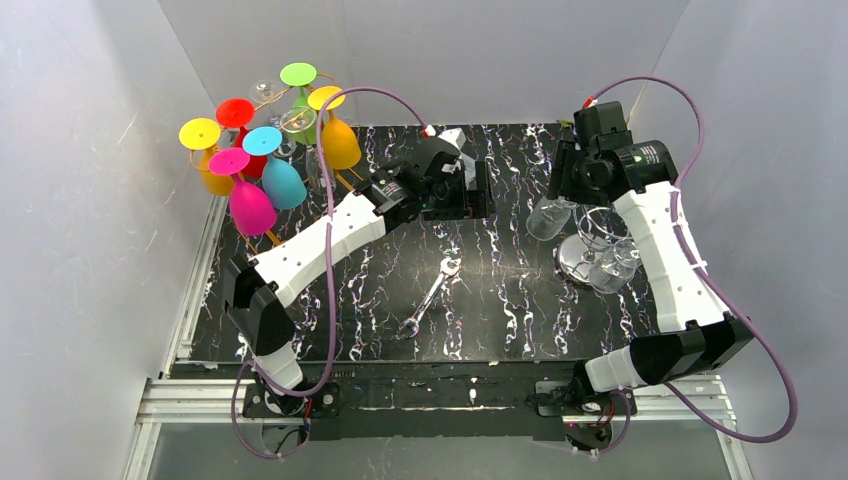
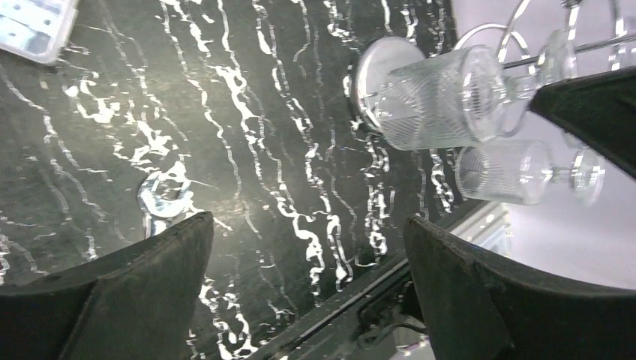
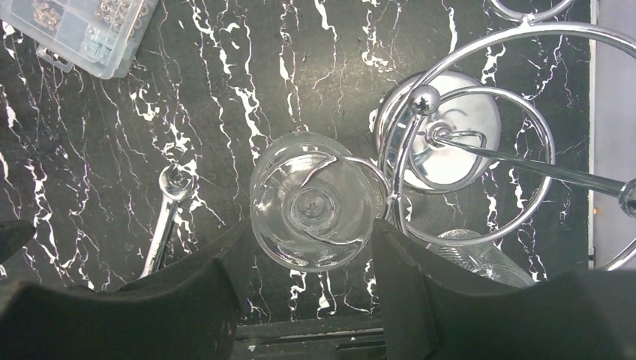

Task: Take the wine glass off the wine glass rack
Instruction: Pick up the wine glass from the wine rack, then place the wine glass at the center of the board.

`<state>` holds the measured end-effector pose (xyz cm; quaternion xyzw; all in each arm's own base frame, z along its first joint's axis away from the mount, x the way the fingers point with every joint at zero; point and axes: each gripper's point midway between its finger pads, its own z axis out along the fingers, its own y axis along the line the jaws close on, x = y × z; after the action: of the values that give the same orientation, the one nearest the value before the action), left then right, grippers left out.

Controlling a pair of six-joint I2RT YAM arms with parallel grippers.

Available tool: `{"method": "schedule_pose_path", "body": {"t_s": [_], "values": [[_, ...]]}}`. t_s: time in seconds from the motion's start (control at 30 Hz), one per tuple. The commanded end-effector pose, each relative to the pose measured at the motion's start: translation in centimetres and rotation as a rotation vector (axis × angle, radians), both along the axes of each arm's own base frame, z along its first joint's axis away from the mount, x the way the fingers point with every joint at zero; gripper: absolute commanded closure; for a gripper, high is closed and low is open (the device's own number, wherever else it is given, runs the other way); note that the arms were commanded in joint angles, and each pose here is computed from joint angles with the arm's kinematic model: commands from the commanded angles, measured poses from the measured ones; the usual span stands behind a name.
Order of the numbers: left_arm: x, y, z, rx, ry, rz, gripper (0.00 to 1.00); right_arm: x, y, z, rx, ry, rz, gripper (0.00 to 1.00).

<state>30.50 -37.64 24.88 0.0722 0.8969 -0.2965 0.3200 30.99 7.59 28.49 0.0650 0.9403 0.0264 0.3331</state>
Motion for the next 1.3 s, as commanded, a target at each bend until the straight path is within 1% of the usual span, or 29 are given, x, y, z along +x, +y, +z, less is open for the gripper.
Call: {"method": "schedule_pose_path", "body": {"t_s": [0.0, 0.13, 0.17, 0.37, 0.63, 0.77, 1.1, 1.27], "values": [[0.5, -2.0, 2.2, -0.119, 0.007, -0.018, 0.06, 0.8, 0.4, 3.0, 0.047, -0.092, -0.009, 0.71], [0.8, -3.1, 2.1, -0.178, 0.043, -0.025, 0.12, 1.2, 1.0, 3.5, 0.075, -0.108, -0.003, 0.72], [0.8, -3.5, 1.7, -0.205, 0.072, -0.026, 0.15, 1.3, 1.3, 3.7, 0.092, -0.110, 0.005, 0.72], [0.9, -3.7, 1.4, -0.372, 0.142, -0.027, 0.24, 1.6, 2.5, 4.5, 0.151, -0.120, 0.026, 0.74], [0.8, -3.6, 1.9, -0.517, 0.187, -0.019, 0.31, 1.8, 3.3, 4.8, 0.196, -0.117, 0.036, 0.75], [0.7, -3.5, 1.9, -0.562, 0.206, -0.014, 0.34, 2.0, 4.0, 5.2, 0.229, -0.120, 0.047, 0.75], [1.4, -2.8, 4.1, -0.781, 0.230, -0.009, 0.38, 2.7, 5.5, 6.7, 0.313, -0.132, 0.060, 0.75], [1.5, -2.4, 4.6, -0.830, 0.241, -0.012, 0.42, 2.7, 6.6, 7.3, 0.368, -0.127, 0.084, 0.75]]}}
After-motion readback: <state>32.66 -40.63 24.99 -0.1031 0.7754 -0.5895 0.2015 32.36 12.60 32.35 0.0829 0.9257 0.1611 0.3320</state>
